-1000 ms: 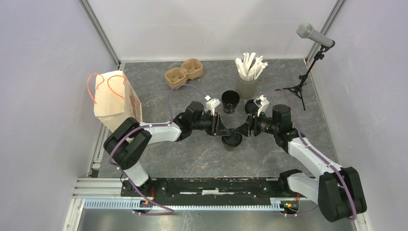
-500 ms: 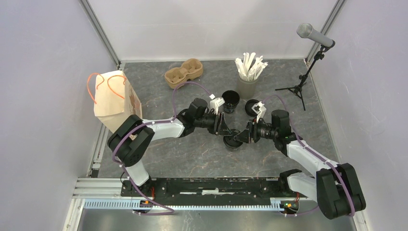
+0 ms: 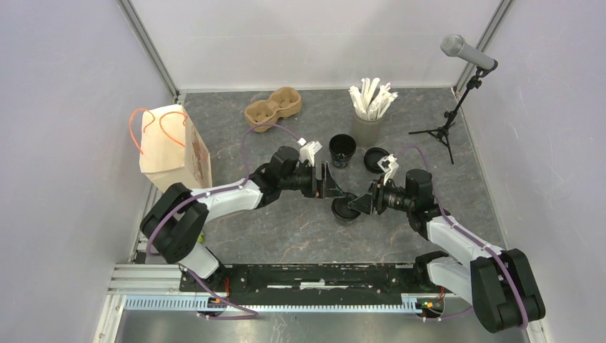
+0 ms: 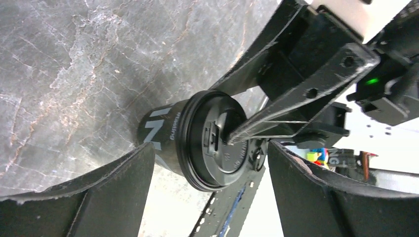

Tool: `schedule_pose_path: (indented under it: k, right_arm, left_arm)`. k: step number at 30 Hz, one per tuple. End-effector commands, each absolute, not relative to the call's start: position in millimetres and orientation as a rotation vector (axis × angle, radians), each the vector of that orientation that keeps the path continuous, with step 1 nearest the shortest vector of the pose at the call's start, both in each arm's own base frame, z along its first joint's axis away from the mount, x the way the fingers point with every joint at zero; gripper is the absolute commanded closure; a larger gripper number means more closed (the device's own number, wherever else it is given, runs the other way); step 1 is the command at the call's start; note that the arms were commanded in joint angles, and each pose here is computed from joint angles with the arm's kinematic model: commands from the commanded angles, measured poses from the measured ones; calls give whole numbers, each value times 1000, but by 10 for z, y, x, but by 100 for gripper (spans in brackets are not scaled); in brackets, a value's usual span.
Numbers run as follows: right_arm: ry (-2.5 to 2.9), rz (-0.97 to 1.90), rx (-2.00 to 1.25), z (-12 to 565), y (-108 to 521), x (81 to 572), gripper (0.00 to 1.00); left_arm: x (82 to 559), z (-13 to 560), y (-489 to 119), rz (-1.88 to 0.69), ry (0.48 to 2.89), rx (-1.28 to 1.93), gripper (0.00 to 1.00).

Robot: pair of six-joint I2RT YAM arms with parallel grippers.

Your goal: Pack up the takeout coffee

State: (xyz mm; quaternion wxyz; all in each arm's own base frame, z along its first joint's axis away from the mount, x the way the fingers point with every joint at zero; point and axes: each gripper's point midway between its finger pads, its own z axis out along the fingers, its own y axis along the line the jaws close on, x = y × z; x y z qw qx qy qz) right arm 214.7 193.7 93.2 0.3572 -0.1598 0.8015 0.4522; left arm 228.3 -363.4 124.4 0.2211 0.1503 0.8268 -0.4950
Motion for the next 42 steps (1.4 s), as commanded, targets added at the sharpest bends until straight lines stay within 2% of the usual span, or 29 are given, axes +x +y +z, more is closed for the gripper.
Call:
schedule_pose_path:
  k: [1,12,20,33,37,42]
  right_arm:
    - [2199,1076,-351,579,1801,2051,49]
    - [2191,1076,-336,584,1799,2058,49]
    - [2197,1072,-324,547,1790,2051,50]
    - [2204,1078,-312,504,1787,2018,52]
    - [2212,1077,-308,458,1774,1985,52]
    - [2230,1075,-293,371,1751,1918,52]
  left_arm:
    - [2299,1511,-3599,-1462,2231,234,12]
    - [2112,1367,-3418,-1560,2182,44,22]
    - [2043,1278,-3571,-1676,2166,36,29]
    - [2014,1060,-3667,-1664,2216,32,37]
    - [2003,976,-3641,-1632,2242,20,45]
    - [1981,764,-3579,-1530,2306,-2,60]
